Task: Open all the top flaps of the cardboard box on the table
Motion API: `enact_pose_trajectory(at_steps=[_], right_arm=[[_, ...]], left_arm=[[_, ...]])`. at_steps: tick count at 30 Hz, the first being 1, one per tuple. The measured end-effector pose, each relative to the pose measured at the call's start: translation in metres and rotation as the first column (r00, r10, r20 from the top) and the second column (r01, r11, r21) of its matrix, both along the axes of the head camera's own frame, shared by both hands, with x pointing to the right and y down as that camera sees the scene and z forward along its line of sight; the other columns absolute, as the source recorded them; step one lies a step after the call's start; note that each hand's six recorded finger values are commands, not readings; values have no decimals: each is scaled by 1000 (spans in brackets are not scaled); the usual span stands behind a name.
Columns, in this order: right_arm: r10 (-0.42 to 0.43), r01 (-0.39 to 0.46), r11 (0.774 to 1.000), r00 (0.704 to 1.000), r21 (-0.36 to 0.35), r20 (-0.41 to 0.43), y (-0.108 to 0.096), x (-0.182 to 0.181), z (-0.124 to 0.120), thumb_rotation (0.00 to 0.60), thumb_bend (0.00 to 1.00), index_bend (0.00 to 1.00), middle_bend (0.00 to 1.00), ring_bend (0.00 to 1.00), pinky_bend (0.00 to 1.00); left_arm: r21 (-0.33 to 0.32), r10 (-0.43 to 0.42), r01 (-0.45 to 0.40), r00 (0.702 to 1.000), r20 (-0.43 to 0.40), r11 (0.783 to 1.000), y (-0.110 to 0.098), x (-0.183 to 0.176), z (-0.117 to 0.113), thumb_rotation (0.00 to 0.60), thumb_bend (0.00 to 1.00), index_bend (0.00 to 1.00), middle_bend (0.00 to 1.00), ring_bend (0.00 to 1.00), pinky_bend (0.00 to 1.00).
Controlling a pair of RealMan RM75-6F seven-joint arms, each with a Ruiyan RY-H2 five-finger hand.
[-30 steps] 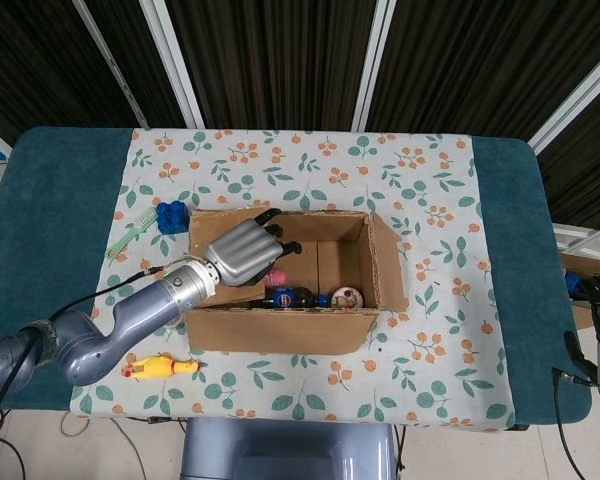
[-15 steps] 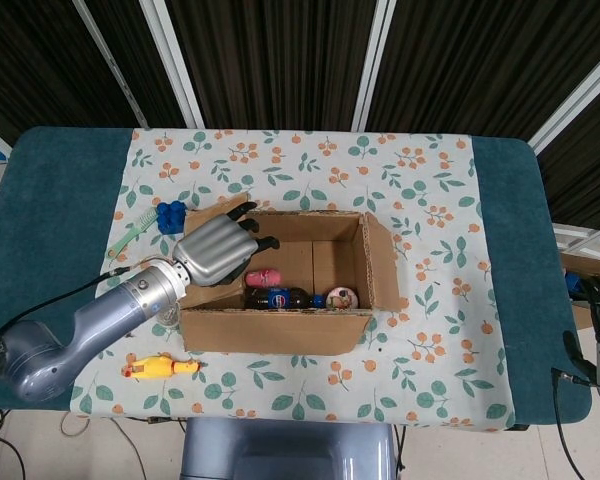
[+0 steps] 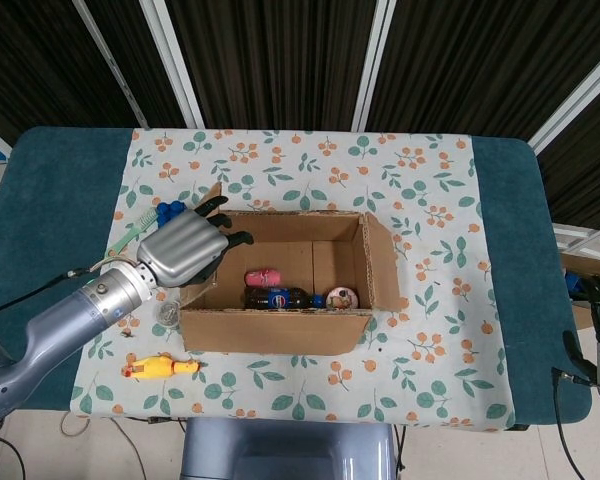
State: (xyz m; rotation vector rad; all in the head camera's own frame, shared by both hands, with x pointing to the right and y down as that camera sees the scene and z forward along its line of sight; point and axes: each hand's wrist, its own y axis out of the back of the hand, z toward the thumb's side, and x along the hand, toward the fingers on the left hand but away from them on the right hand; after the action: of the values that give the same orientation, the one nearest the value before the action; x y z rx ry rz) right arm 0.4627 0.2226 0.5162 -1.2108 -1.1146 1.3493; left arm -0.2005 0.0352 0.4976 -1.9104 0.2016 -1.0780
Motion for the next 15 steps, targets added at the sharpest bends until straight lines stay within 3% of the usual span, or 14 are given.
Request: enact_pose_trajectory(at_steps=[15], right_arm=[[5, -5, 1000, 1000, 1, 4, -1, 3, -3, 600, 360, 140, 164, 94, 192]], left_arm=[[-49, -68, 71, 996, 56, 996, 4, -34, -22, 600, 750, 222, 528, 218, 0]])
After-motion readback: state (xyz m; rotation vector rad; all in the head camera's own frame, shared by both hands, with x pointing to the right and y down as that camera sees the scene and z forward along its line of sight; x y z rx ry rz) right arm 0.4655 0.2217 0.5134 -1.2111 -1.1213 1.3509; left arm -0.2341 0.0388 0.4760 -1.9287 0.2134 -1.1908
